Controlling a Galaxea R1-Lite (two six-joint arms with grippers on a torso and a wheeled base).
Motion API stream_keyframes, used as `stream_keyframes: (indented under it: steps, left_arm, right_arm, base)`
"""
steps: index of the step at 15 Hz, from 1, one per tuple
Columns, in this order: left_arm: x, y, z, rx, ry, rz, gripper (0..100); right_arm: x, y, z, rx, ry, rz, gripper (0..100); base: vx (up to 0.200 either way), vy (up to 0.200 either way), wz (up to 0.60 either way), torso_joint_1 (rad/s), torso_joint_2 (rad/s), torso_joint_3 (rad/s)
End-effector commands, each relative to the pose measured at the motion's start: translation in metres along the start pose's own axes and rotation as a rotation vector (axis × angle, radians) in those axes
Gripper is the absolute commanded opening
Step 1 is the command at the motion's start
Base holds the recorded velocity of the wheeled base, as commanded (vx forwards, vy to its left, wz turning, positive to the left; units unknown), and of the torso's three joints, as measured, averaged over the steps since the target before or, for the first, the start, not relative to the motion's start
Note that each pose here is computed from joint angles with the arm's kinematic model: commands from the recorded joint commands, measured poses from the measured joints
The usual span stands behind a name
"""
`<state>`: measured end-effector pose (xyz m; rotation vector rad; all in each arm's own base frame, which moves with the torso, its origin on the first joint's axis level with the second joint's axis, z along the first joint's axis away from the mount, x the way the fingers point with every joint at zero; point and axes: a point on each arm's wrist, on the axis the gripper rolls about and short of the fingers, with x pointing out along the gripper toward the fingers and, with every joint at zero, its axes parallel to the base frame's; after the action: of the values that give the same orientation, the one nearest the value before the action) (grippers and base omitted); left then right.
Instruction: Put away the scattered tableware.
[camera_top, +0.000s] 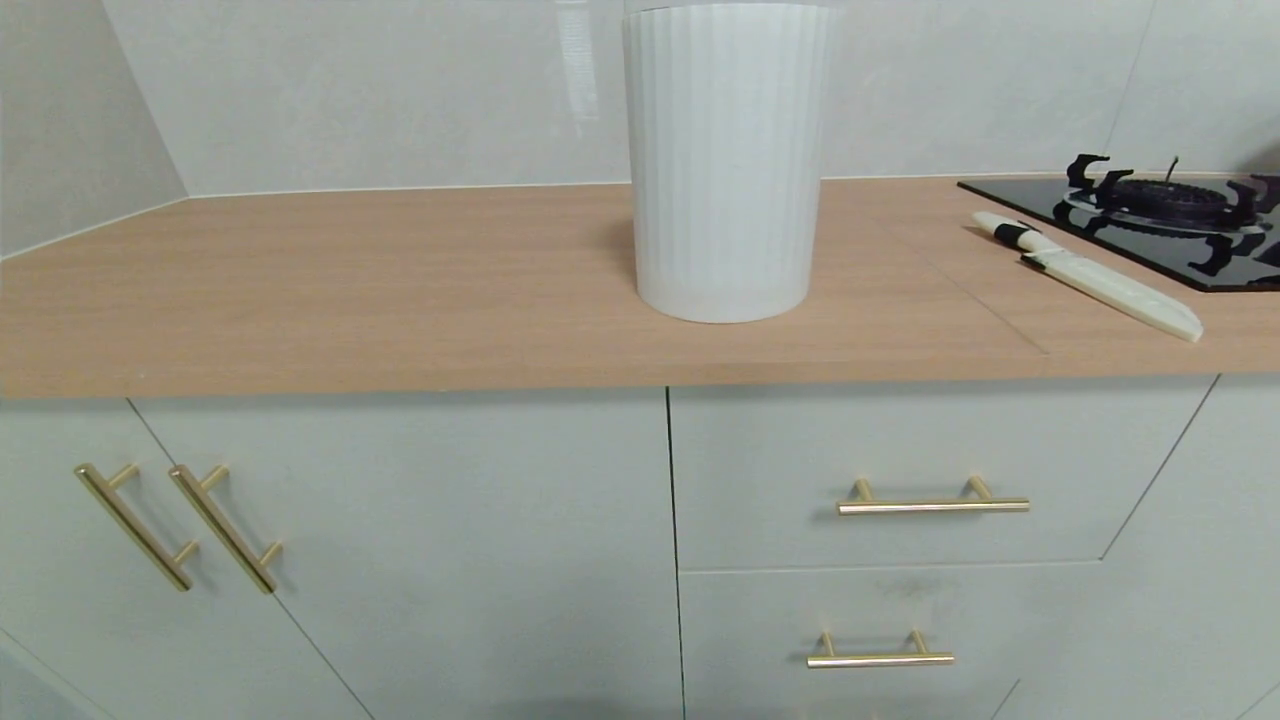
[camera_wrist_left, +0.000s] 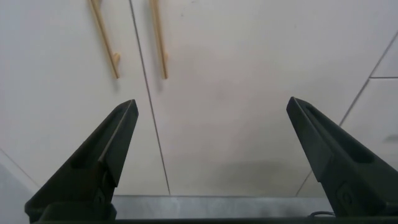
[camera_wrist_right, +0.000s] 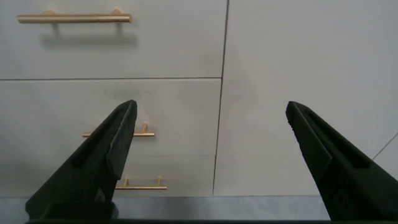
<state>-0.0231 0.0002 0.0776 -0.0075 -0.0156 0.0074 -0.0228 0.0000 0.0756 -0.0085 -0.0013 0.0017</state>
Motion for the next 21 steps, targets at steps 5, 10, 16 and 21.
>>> stream_keyframes:
  steps: [5,10,16,21]
  left_arm:
    - [0.0,0.0,0.0,0.0,0.0,-0.001,100]
    - [-0.0001,0.0,0.0004,-0.002,-0.001,-0.001,100]
    - [0.0,0.0,0.0,-0.002,0.0,0.0,100]
    - [0.0,0.0,0.0,-0.002,0.0,0.002,100]
  right_arm:
    - [0.0001,0.0,0.0001,-0.001,0.001,0.0,100]
    - [0.0001,0.0,0.0001,-0.001,0.001,0.0,100]
    - [0.0001,0.0,0.0001,-0.001,0.001,0.0,100]
    - [0.0001,0.0,0.0001,-0.001,0.001,0.0,100]
  base:
    - [0.0,0.0,0.0,0.0,-0.02,-0.021]
    - [0.0,0.0,0.0,0.036,-0.32,-0.317]
    - [0.0,0.0,0.0,0.118,-0.48,-0.341]
    - [0.0,0.0,0.0,0.162,-0.47,-0.314]
